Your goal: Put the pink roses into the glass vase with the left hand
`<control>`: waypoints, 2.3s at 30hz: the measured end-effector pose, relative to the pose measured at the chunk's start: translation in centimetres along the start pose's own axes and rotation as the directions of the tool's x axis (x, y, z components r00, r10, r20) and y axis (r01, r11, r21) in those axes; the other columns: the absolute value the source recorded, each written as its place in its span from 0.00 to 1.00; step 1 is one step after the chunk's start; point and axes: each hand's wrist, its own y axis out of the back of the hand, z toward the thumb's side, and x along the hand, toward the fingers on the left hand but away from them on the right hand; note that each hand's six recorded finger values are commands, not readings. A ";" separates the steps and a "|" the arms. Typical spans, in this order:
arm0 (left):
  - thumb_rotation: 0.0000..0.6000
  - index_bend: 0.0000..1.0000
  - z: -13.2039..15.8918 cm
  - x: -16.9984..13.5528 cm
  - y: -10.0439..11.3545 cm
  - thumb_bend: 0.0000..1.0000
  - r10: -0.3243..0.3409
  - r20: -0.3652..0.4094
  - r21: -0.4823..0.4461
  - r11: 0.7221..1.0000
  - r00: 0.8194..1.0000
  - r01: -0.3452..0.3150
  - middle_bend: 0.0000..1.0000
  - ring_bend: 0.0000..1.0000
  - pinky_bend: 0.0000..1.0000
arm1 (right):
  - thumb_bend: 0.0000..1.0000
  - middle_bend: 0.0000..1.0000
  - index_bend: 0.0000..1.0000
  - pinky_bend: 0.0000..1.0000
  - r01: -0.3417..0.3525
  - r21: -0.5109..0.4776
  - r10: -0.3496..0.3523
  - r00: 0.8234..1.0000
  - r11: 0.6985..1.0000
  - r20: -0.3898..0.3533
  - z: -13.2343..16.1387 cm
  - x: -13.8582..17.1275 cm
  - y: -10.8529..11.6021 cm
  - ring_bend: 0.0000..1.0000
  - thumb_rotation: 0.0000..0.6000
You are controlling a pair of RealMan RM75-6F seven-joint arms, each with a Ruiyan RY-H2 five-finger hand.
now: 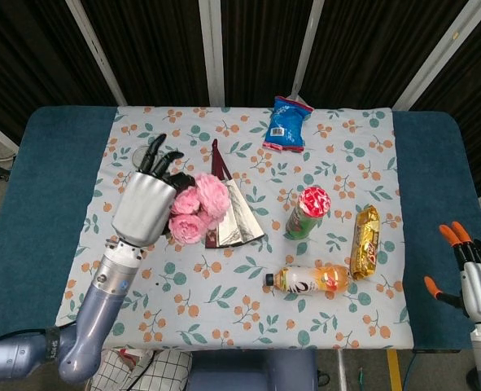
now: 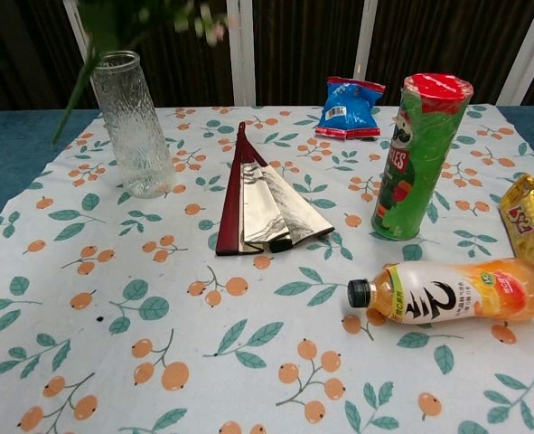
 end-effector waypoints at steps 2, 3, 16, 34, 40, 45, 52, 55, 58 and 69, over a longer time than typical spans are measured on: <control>1.00 0.63 -0.3 0.8 1.6 0.35 0.049 -0.005 -0.035 0.998 0.999 -0.049 0.66 0.24 0.05 | 0.31 0.07 0.14 0.08 -0.001 -0.001 0.001 1.000 1.000 0.008 -0.2 -0.1 -0.1 0.16 1.00; 1.00 0.63 -0.5 1.2 2.4 0.35 0.073 -0.009 -0.054 0.996 0.997 -0.074 0.66 0.24 0.05 | 0.31 0.07 0.14 0.08 0.000 0.000 0.000 1.000 1.000 0.014 -0.4 -0.2 -0.1 0.16 1.00; 1.00 0.63 -7.3 6.3 5.8 0.34 0.220 -0.092 -0.139 0.963 0.971 -0.231 0.65 0.24 0.05 | 0.31 0.07 0.14 0.08 0.015 0.007 -0.016 0.997 1.000 0.075 -2.2 -1.1 -0.1 0.17 1.00; 1.00 0.62 -10.7 11.5 1.2 0.35 0.269 -0.086 -0.184 0.942 0.959 -0.281 0.64 0.24 0.06 | 0.31 0.07 0.14 0.08 0.057 0.017 -0.059 0.985 0.998 0.160 -4.7 -1.3 0.9 0.17 1.00; 1.00 0.62 -10.5 11.7 -0.7 0.35 0.247 -0.074 -0.200 0.945 0.966 -0.257 0.64 0.24 0.06 | 0.31 0.07 0.14 0.08 0.059 0.015 -0.061 0.984 0.998 0.169 -5.0 -1.4 1.0 0.16 1.00; 1.00 0.62 -10.8 11.4 -1.8 0.35 0.234 -0.077 -0.214 0.945 0.969 -0.245 0.64 0.24 0.06 | 0.31 0.07 0.14 0.08 0.060 0.009 -0.060 0.983 0.998 0.171 -5.1 -1.5 0.9 0.16 1.00; 1.00 0.62 -12.0 10.5 -2.7 0.35 0.218 -0.088 -0.195 0.953 0.972 -0.231 0.63 0.24 0.06 | 0.31 0.07 0.14 0.08 0.057 0.005 -0.057 0.984 0.998 0.171 -5.1 -1.6 0.8 0.16 1.00; 1.00 0.62 -12.3 10.2 -3.0 0.35 0.207 -0.088 -0.189 0.957 0.974 -0.220 0.63 0.24 0.06 | 0.31 0.07 0.14 0.08 0.056 0.005 -0.056 0.984 0.998 0.169 -5.0 -1.6 0.7 0.16 1.00; 1.00 0.61 -12.5 9.7 -3.7 0.35 0.184 -0.081 -0.182 0.963 0.980 -0.196 0.62 0.24 0.06 | 0.31 0.07 0.14 0.08 0.057 0.007 -0.058 0.984 0.998 0.169 -4.9 -1.6 0.6 0.16 1.00; 1.00 0.38 -14.5 6.7 -5.7 0.30 0.082 -0.044 -0.127 0.988 0.996 -0.087 0.41 0.08 0.02 | 0.31 0.07 0.14 0.08 0.051 0.012 -0.052 0.984 0.999 0.169 -4.7 -1.4 0.5 0.17 1.00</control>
